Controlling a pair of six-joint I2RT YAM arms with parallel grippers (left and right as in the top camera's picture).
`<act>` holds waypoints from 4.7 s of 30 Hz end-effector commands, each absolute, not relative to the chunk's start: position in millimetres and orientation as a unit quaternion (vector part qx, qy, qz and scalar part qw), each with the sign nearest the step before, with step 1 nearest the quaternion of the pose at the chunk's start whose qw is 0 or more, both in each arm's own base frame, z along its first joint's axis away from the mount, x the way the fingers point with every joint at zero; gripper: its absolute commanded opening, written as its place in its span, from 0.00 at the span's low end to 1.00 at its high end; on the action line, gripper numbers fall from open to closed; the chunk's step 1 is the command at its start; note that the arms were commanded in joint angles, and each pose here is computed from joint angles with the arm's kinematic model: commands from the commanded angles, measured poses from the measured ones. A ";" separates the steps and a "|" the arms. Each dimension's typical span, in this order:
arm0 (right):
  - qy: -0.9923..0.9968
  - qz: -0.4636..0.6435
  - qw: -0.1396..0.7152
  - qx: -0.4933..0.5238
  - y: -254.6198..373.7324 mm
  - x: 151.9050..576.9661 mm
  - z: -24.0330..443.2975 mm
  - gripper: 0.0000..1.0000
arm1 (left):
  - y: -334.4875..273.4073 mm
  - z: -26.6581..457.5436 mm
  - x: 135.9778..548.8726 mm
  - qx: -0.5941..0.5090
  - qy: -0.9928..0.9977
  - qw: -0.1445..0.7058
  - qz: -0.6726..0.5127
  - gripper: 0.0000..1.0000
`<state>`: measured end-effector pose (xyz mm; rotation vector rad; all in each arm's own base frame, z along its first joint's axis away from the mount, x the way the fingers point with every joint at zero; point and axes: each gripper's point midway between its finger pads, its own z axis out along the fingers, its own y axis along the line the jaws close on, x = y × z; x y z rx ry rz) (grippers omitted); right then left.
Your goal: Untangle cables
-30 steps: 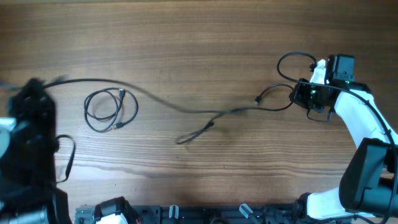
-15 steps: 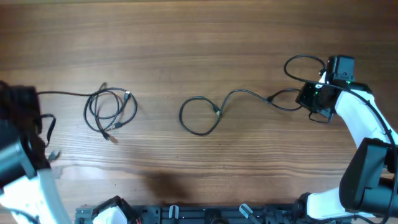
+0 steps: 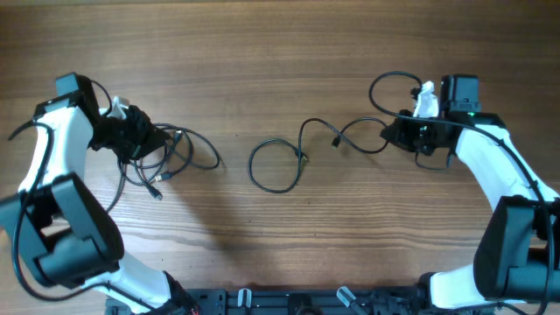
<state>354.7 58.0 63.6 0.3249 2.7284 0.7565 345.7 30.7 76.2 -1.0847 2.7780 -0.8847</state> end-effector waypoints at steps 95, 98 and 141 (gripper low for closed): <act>0.887 0.357 0.290 -0.041 241.0 391.4 125.9 1.00 | 33.6 255.1 245.1 -0.322 0.890 0.217 -0.240 1.00; 0.874 0.366 0.317 -0.048 240.3 389.8 153.6 1.00 | 33.6 255.1 245.1 -0.322 0.890 0.217 -0.240 1.00; 0.502 0.106 0.858 -0.040 44.4 193.4 376.6 1.00 | 33.7 255.1 245.1 -0.322 0.890 0.217 -0.240 1.00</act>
